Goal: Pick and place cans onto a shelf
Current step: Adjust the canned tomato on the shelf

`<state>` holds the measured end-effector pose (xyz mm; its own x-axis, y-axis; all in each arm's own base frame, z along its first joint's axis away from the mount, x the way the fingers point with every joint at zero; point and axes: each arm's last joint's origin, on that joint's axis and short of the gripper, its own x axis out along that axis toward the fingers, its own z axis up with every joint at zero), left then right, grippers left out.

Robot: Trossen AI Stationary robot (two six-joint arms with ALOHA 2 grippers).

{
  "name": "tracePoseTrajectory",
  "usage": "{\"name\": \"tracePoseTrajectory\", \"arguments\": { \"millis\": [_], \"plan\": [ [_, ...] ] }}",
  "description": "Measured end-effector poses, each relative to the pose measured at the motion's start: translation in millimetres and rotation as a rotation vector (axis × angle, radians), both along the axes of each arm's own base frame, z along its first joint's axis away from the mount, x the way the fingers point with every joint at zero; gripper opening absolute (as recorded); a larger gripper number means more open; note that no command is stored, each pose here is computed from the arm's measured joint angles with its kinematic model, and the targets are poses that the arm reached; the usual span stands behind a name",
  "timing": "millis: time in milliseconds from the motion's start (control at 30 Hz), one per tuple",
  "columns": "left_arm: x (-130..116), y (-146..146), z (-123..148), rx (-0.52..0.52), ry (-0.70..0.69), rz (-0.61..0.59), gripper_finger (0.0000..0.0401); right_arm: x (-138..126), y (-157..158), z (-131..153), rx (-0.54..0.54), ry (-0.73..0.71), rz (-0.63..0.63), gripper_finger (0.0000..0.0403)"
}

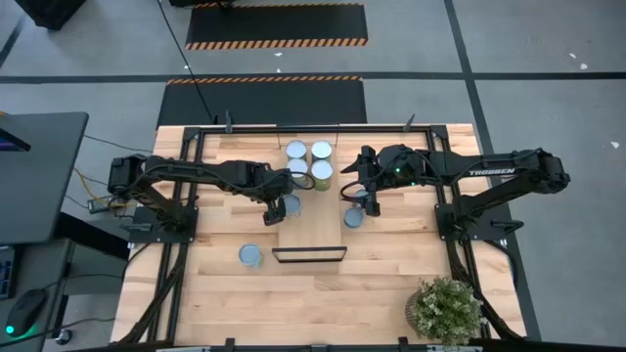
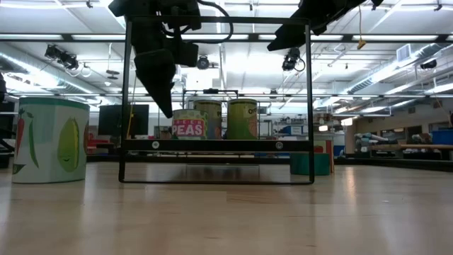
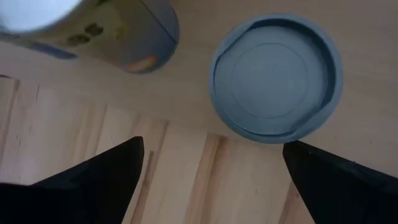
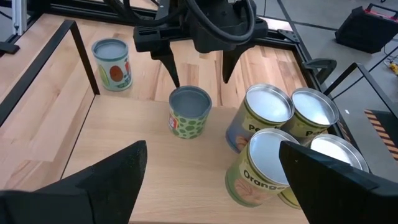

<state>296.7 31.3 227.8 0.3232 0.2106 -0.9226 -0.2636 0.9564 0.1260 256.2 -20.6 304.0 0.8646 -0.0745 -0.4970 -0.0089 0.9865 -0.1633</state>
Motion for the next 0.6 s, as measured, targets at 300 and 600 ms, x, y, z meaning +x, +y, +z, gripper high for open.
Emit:
{"name": "tracePoseTrajectory", "arguments": {
  "millis": [300,600],
  "plan": [
    [2.7,6.9,3.7,0.253,-0.026,0.096,0.0389,0.0,0.0,0.1,-0.005,0.000,0.003,0.0373],
    [0.7,2.4,2.8,0.258,-0.010,0.115,0.0389,0.7,0.1,-2.4,0.007,0.017,0.004,0.0373]
  ]
}}
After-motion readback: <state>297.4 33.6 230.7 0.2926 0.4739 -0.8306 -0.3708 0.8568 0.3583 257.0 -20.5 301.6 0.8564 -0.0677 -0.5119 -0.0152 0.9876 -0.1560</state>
